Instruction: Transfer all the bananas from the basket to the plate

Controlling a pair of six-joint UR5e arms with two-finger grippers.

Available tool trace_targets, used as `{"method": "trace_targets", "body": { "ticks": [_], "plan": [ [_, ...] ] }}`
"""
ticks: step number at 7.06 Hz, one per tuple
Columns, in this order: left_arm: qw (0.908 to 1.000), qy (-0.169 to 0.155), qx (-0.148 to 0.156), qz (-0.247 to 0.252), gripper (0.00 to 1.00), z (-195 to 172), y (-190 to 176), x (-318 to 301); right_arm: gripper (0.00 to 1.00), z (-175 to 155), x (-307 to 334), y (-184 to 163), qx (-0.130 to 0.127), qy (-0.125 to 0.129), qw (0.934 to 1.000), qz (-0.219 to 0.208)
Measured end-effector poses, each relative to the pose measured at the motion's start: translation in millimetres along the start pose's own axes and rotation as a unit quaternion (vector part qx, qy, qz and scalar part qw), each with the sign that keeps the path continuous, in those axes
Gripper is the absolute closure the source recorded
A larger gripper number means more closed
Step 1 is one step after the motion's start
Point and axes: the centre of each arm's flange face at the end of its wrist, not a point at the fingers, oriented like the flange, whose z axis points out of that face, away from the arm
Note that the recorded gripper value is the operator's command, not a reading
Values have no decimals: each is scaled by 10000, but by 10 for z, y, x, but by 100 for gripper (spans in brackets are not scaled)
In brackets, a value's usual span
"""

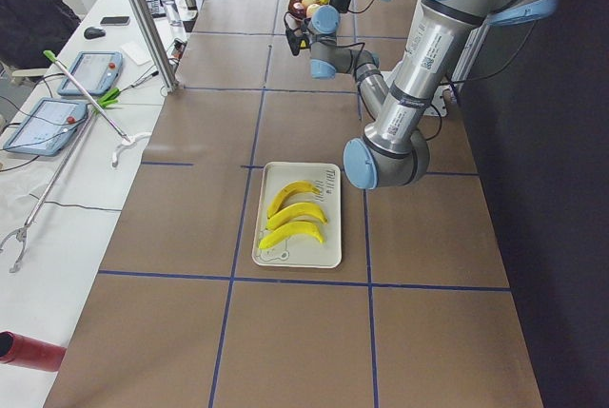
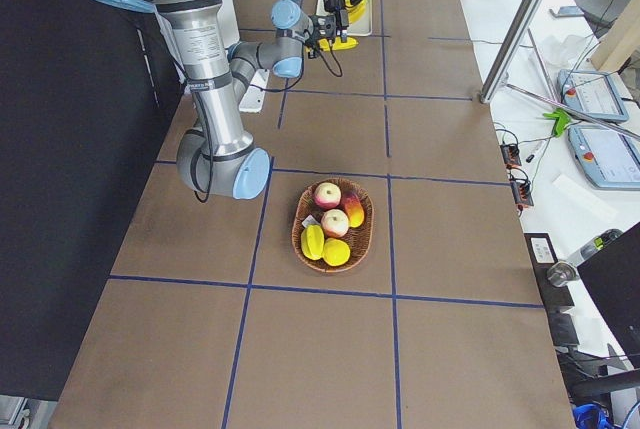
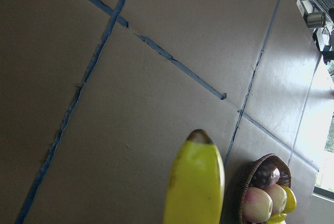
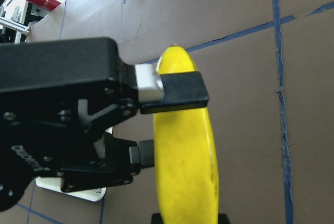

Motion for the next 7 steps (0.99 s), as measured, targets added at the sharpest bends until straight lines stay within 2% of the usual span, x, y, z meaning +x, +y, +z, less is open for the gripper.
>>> {"method": "trace_targets", "body": {
  "ticks": [1, 2, 3, 7],
  "plan": [
    [10000, -38, 5, -6, 100, 29, -5, -20, 94, -4, -2, 2, 0, -3, 10000, 0],
    [10000, -59, 8, 5, 100, 42, -11, -35, 7, 1, -4, 15, 6, -1, 10000, -3],
    [10000, -76, 10, 10, 100, 51, -15, -45, 0, 12, -6, 34, 26, 4, 10000, -9],
    [9999, -100, 63, 13, 100, 39, -81, -62, 0, -31, -54, 66, 32, -59, 10000, -12]
  ]
}}
